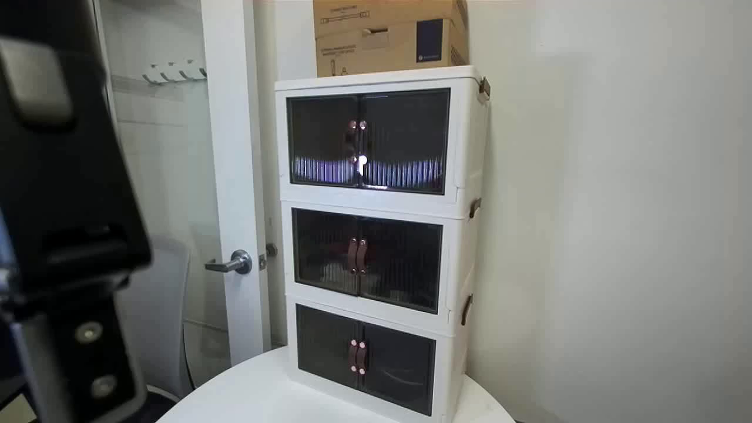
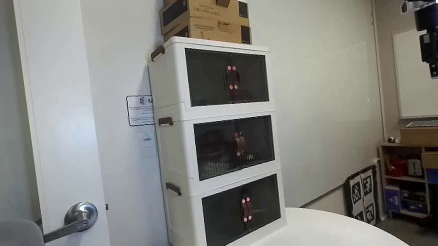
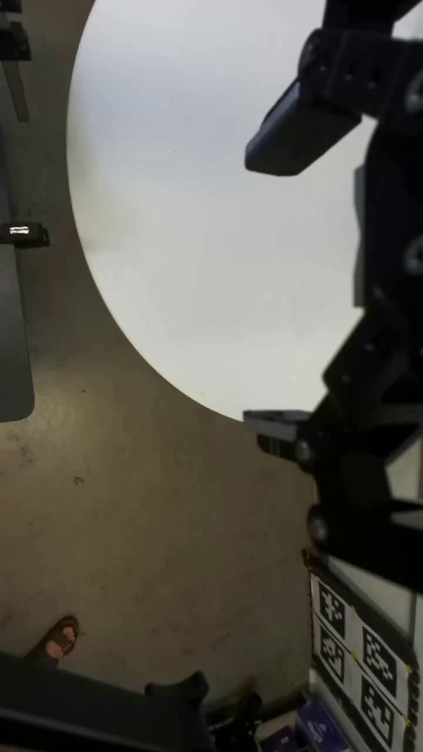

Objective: Open the top cabinet doors

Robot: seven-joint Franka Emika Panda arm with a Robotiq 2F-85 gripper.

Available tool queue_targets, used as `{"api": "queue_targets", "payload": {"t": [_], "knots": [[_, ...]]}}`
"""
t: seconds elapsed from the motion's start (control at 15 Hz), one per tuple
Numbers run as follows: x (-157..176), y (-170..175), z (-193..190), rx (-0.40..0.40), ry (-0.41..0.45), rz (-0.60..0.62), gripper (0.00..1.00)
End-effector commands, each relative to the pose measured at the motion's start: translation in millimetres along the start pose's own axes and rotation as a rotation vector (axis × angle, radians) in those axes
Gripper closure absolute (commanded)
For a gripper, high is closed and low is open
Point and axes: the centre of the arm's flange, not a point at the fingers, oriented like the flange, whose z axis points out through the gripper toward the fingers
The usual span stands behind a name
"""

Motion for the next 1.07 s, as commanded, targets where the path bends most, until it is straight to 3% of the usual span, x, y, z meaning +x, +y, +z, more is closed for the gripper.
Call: {"api": "queue_targets", "payload": {"t": [0.0,0.27,0.47,1.0], "knots": [[0.0,0.0,0.0,0.0,0.0,0.0,0.0],[0.0,0.0,0.0,0.0,0.0,0.0,0.0],[26.8,-8.3,-3.4,-0.025,0.034,-0.016,0.0],[131.8,-41.4,-33.2,-0.11,0.395,-0.025,0.0]]}}
